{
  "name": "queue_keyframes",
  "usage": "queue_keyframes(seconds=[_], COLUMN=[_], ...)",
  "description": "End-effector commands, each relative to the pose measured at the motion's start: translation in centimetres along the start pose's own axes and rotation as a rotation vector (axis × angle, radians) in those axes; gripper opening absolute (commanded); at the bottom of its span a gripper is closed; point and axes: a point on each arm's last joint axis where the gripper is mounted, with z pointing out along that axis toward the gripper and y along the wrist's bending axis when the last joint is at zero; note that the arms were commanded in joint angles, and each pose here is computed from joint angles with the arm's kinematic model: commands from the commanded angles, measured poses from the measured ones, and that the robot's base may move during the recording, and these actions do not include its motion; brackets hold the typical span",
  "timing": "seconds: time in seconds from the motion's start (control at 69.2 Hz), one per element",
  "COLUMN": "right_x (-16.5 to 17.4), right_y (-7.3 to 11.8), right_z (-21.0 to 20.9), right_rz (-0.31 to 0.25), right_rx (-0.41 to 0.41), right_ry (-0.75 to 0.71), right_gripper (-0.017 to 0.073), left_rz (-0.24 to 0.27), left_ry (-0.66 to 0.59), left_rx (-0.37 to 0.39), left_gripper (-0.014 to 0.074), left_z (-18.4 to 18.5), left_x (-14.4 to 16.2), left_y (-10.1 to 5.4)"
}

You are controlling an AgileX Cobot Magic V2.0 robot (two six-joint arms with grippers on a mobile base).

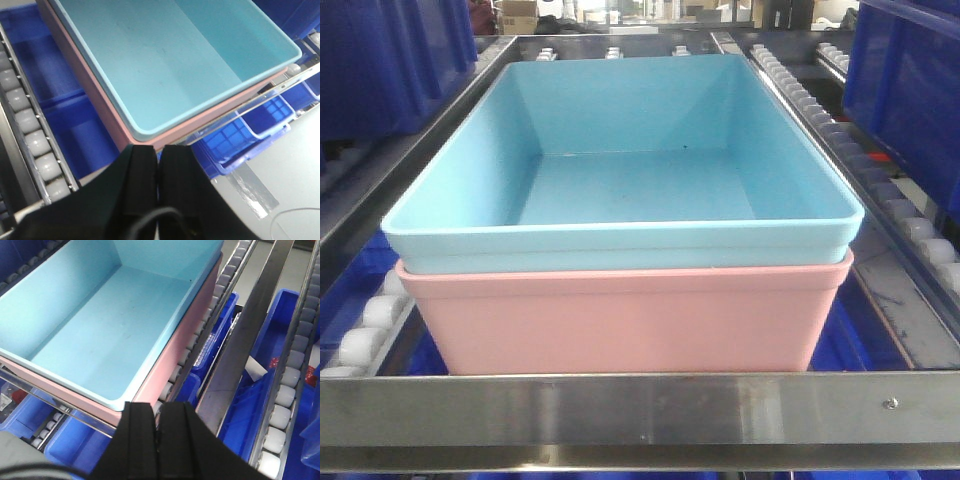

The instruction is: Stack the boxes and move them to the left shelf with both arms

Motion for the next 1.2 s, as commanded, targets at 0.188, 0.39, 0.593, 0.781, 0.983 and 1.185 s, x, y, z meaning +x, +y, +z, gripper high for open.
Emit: queue_keyframes(seconds=[0.188, 0.39, 0.593, 0.781, 0.983, 1.185], right_x=[-1.5, -1.5, -1.5, -1.5, -1.5, -1.5], right_y=[0.3, 0.3, 0.3, 0.3, 0.3, 0.3], right_z=[-0.3, -0.3, -0.3, -0.3, -0.3, -0.3], right_rz=[-0.039, -0.039, -0.039, -0.039, -0.039, -0.039], right_rx=[-0.03, -0.03, -0.03, -0.03, -0.031, -0.031], right_ry=[-0.094, -0.094, -0.094, -0.094, -0.095, -0.095], right_gripper=[0.005, 0.005, 0.005, 0.005, 0.005, 0.005], left_rz=[0.177, 0.14, 0.089, 0.055, 0.011, -0.018], left_ry=[-0.106, -0.317, -0.462, -0.595, -0.595, -0.585], left_rx=[0.177, 0.103, -0.07, -0.264, -0.477, -0.598], left_gripper=[-0.0001, -0.0001, -0.0001, -0.0001, -0.0001, -0.0001], left_z=[-1.0, -0.8, -1.7, -2.5, -2.1, -2.2], left_x=[-0.4, 2.3, 6.6, 9.2, 10.3, 10.7], left_y=[-1.4, 0.4, 2.6, 3.9, 5.3, 6.0])
